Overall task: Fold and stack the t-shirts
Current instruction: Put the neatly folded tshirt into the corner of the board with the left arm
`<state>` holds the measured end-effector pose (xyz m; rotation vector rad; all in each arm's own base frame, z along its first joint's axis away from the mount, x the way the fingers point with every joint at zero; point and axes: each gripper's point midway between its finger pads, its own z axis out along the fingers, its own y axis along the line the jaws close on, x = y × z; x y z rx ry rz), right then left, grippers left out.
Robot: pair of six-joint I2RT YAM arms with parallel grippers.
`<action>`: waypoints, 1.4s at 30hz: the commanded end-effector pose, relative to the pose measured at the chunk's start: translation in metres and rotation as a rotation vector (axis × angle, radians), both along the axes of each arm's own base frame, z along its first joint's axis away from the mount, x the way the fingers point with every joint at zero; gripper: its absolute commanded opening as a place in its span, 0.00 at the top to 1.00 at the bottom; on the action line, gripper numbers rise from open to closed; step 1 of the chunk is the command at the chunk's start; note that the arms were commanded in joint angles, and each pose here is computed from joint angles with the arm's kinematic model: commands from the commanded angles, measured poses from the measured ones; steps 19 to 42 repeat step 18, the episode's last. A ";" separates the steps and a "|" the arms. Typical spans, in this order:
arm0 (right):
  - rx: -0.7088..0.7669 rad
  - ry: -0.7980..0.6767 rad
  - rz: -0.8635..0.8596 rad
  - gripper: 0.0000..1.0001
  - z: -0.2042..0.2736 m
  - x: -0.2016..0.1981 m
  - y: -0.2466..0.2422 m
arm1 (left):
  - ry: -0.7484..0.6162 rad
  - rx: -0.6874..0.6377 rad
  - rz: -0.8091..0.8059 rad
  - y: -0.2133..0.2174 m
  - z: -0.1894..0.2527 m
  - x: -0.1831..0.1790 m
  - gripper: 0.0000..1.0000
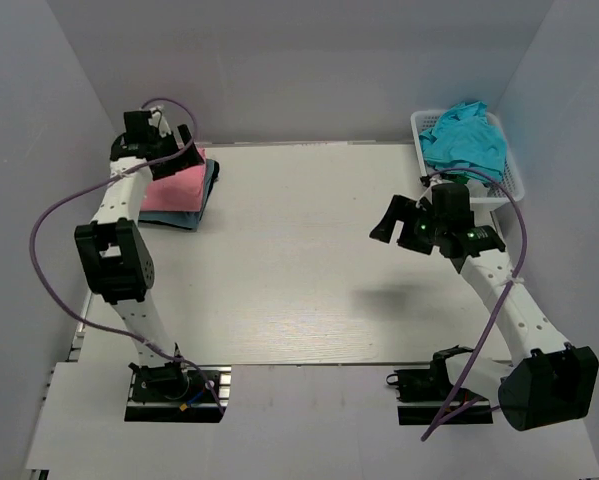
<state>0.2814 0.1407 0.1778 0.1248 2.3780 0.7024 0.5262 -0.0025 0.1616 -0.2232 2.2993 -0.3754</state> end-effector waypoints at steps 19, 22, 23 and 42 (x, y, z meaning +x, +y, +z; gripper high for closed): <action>-0.017 -0.219 -0.107 0.10 0.011 -0.049 -0.033 | -0.067 -0.108 0.029 -0.052 0.080 -0.278 0.00; -0.017 -0.219 -0.107 0.10 0.011 -0.049 -0.033 | -0.067 -0.108 0.029 -0.052 0.080 -0.278 0.00; -0.017 -0.219 -0.107 0.10 0.011 -0.049 -0.033 | -0.067 -0.108 0.029 -0.052 0.080 -0.278 0.00; -0.017 -0.219 -0.107 0.10 0.011 -0.049 -0.033 | -0.067 -0.108 0.029 -0.052 0.080 -0.278 0.00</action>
